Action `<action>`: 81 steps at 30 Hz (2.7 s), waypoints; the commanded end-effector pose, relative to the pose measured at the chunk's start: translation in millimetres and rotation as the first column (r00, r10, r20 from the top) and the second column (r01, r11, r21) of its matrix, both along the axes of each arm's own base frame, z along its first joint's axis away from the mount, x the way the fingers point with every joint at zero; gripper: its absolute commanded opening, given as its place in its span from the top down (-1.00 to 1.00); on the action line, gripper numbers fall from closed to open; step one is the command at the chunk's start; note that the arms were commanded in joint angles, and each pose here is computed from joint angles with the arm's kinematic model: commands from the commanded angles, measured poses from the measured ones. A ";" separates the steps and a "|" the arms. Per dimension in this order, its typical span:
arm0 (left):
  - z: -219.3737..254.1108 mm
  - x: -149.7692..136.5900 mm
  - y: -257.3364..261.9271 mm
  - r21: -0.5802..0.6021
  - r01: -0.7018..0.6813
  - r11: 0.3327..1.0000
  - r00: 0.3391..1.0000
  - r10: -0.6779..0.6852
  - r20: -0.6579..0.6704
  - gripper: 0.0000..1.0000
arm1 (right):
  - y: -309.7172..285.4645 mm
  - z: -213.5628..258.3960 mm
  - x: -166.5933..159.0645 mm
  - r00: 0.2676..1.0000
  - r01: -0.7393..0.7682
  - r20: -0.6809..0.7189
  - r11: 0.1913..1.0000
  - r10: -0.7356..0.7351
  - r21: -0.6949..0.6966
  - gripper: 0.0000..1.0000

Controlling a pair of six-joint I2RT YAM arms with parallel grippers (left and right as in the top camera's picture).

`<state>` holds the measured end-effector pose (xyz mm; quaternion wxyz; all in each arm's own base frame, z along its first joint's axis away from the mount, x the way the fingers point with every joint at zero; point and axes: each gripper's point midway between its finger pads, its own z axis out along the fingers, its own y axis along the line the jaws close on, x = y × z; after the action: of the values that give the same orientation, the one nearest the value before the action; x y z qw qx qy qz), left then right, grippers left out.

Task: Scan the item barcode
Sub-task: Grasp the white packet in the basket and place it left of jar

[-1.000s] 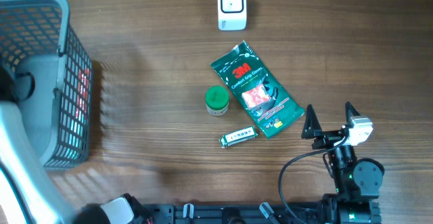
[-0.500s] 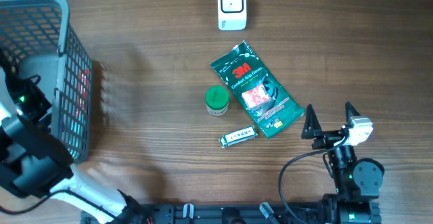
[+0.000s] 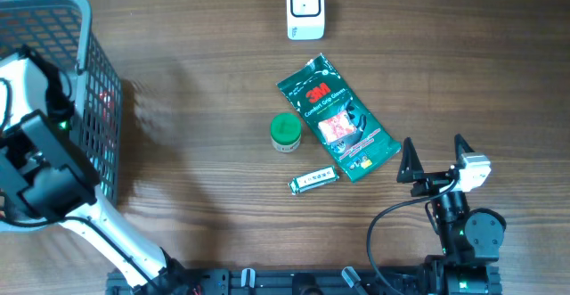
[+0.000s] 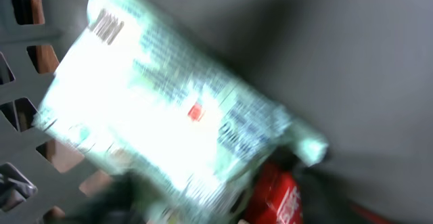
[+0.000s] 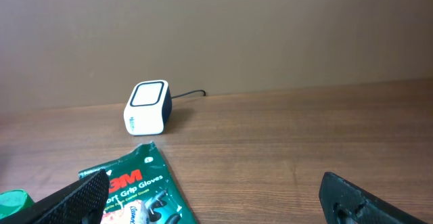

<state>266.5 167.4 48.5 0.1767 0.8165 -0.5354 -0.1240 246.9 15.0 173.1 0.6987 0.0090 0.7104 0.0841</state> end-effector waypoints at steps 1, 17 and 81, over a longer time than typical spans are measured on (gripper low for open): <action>-9.2 -4.0 -19.6 -0.029 0.099 0.995 0.993 -0.100 -0.057 0.92 | -0.8 0.7 0.0 1.000 0.005 0.003 1.000 -0.005 0.006 -1.00; 168.3 -15.1 69.3 0.344 -0.037 0.938 0.953 -0.070 0.294 0.92 | -0.8 0.7 0.0 1.000 0.005 0.003 1.000 -0.005 0.006 -1.00; 287.9 72.3 28.1 0.762 0.418 0.494 0.328 -0.865 0.381 -1.00 | -0.8 0.7 0.0 1.000 0.005 0.003 1.000 -0.005 0.007 -1.00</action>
<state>313.5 211.8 357.0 -0.3918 0.6154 -0.6821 -0.0496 246.9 15.0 173.0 0.6985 0.0090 0.7106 0.0841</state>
